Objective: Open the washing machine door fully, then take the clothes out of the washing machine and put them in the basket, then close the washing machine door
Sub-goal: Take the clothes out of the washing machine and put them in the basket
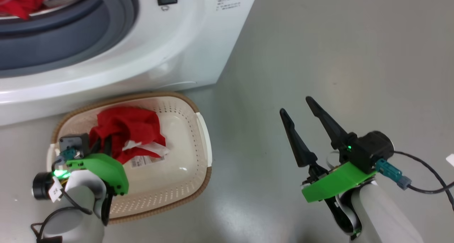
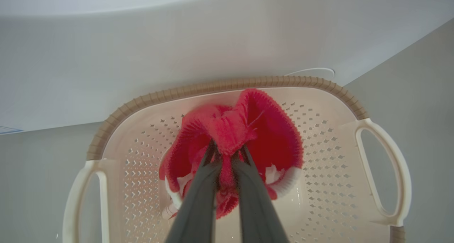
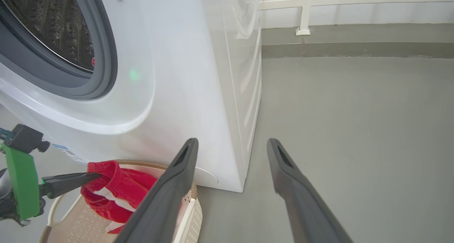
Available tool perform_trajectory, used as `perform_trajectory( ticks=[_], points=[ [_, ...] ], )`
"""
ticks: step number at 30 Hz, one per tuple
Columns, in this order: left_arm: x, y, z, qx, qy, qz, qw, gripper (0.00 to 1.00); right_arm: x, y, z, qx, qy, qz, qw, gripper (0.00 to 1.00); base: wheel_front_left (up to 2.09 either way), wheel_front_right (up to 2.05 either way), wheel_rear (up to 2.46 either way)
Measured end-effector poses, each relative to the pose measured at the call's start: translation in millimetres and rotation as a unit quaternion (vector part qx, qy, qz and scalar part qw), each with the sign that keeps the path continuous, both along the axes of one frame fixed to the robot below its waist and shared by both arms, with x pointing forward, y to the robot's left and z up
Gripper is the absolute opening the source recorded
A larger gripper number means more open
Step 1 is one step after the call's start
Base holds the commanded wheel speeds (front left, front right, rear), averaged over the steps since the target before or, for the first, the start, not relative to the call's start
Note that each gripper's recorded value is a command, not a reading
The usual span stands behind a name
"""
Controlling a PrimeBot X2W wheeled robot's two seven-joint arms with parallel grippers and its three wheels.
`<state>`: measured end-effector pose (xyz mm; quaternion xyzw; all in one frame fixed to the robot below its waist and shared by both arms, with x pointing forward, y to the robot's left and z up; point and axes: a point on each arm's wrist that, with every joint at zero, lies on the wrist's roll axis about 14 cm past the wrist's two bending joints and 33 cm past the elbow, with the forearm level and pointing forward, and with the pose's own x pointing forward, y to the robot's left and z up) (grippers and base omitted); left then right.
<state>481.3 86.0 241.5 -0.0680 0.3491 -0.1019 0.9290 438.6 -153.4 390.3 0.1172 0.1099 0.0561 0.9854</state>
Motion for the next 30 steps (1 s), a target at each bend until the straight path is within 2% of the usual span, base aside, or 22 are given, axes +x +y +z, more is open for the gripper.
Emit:
perform_trajectory(
  ticks=[4, 11, 12, 13, 14, 24, 30],
  points=[
    [-13.7, -0.4, -23.2, 0.005, 0.041, -0.007, 0.999, 0.00, 5.7, -2.0, -4.2, -0.004, 0.002, 0.000, 1.000, 1.00, 0.00, 0.00, 0.00],
    [-12.6, -8.7, -40.8, -0.001, 0.065, -0.011, 0.998, 0.00, 5.3, -5.6, -18.0, -0.007, 0.019, -0.004, 1.000, 1.00, 0.00, 0.00, 0.00],
    [-13.6, -9.3, -43.1, -0.001, 0.068, -0.012, 0.998, 0.36, 6.0, -6.0, -19.0, -0.008, 0.020, -0.004, 1.000, 1.00, 0.00, 0.00, 0.00],
    [-14.6, -9.6, -45.3, -0.002, 0.071, -0.012, 0.997, 0.90, 7.3, -6.4, -19.5, -0.009, 0.019, -0.004, 1.000, 1.00, 0.00, 0.00, 0.00],
    [-15.3, -9.5, -46.9, -0.002, 0.074, -0.010, 0.997, 1.00, 8.8, -6.6, -19.5, -0.009, 0.019, -0.004, 1.000, 1.00, 0.00, 0.00, 0.00],
    [3.7, -2.1, -22.9, -0.021, 0.037, 0.026, 0.999, 1.00, 13.5, -5.9, -8.6, -0.006, 0.003, -0.005, 1.000, 1.00, 0.00, 0.00, 0.00],
    [-11.5, 6.0, -10.5, -0.025, 0.026, 0.040, 0.999, 1.00, 14.3, -0.9, 5.2, -0.004, -0.014, 0.002, 1.000, 1.00, 0.00, 0.00, 0.00]
  ],
)
